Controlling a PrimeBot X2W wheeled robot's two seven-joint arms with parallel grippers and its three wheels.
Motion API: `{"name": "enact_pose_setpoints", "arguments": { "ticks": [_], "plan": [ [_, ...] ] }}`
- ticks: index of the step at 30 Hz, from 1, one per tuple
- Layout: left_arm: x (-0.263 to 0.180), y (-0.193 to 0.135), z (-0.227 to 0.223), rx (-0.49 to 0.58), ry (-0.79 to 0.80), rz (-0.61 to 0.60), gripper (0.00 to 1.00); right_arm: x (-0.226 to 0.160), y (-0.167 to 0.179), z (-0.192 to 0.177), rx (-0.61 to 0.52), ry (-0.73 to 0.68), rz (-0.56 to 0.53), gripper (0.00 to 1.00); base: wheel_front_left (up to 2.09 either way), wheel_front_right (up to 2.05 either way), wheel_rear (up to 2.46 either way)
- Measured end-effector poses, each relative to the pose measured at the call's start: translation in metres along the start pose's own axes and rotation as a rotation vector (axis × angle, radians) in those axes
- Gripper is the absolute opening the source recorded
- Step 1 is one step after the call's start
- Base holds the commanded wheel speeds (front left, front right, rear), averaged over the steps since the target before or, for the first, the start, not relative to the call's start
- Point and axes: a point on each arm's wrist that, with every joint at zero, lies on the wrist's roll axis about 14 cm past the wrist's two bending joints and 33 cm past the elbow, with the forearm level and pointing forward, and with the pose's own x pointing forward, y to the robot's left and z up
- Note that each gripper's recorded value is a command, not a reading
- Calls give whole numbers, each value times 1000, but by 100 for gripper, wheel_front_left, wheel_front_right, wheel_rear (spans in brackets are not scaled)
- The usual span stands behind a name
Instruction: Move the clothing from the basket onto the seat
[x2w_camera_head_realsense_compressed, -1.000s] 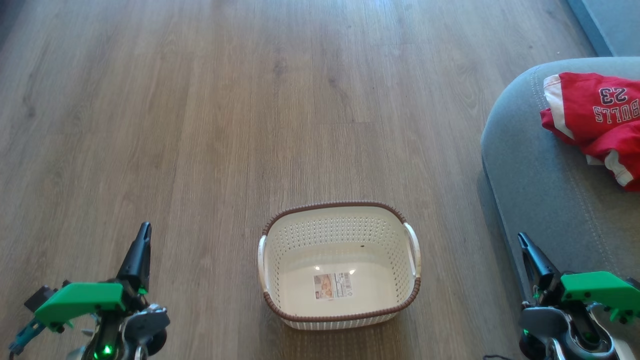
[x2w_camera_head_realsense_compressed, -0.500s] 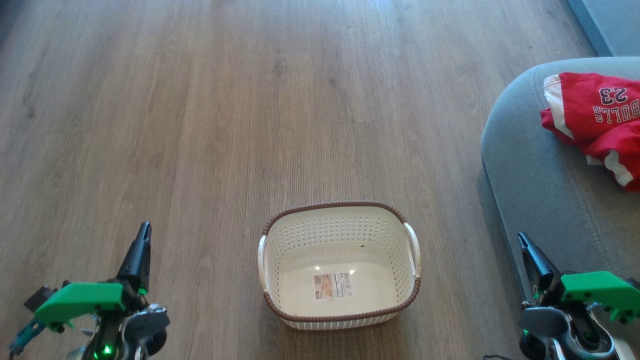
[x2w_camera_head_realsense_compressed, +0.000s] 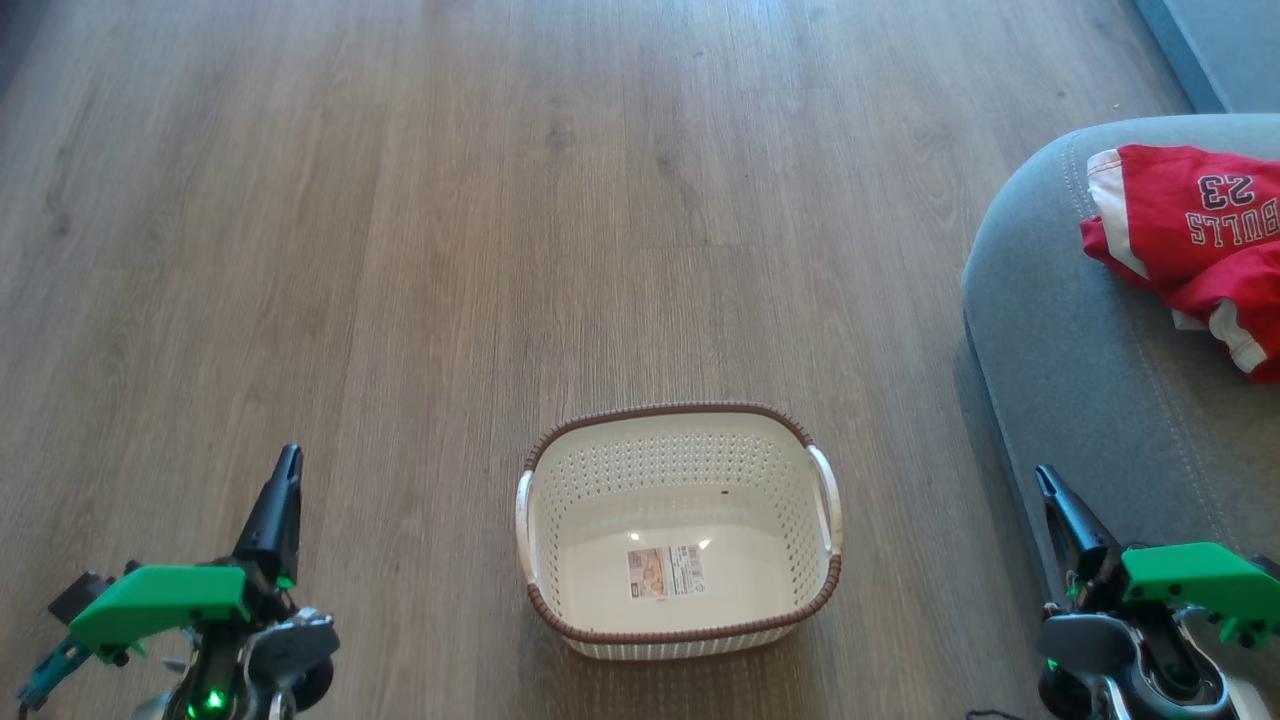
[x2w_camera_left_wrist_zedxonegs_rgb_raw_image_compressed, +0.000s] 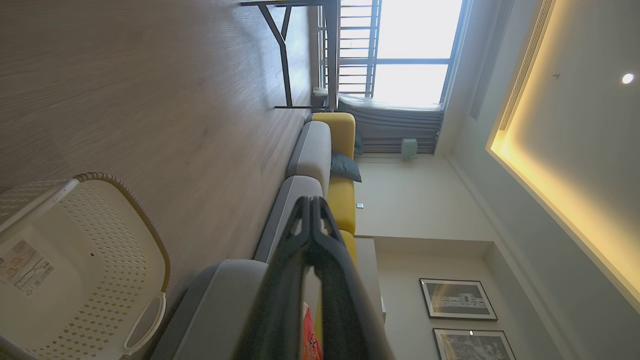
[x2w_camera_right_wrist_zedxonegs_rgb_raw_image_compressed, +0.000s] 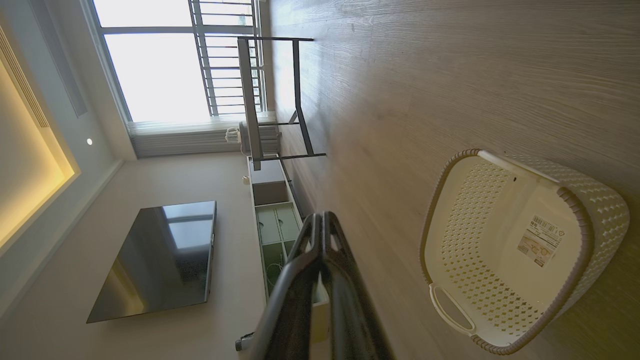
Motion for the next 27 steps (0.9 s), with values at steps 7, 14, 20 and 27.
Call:
{"name": "enact_pose_setpoints", "arguments": {
  "ticks": [7, 14, 20, 27],
  "plan": [
    [0, 0, 0, 0, 0, 0, 0, 0, 0, 0, 0, 0, 0, 0, 0, 0, 0],
    [0, 0, 0, 0, 0, 0, 0, 0, 0, 0, 0, 0, 0, 0, 0, 0, 0],
    [0, 0, 0, 0, -1, 0, 0, 0, 0, 0, 0, 0, 0, 0, 0, 0, 0],
    [0, 0, 0, -1, -1, 0, 0, 0, 0, 0, 0, 0, 0, 0, 0, 0, 0]
  ]
}}
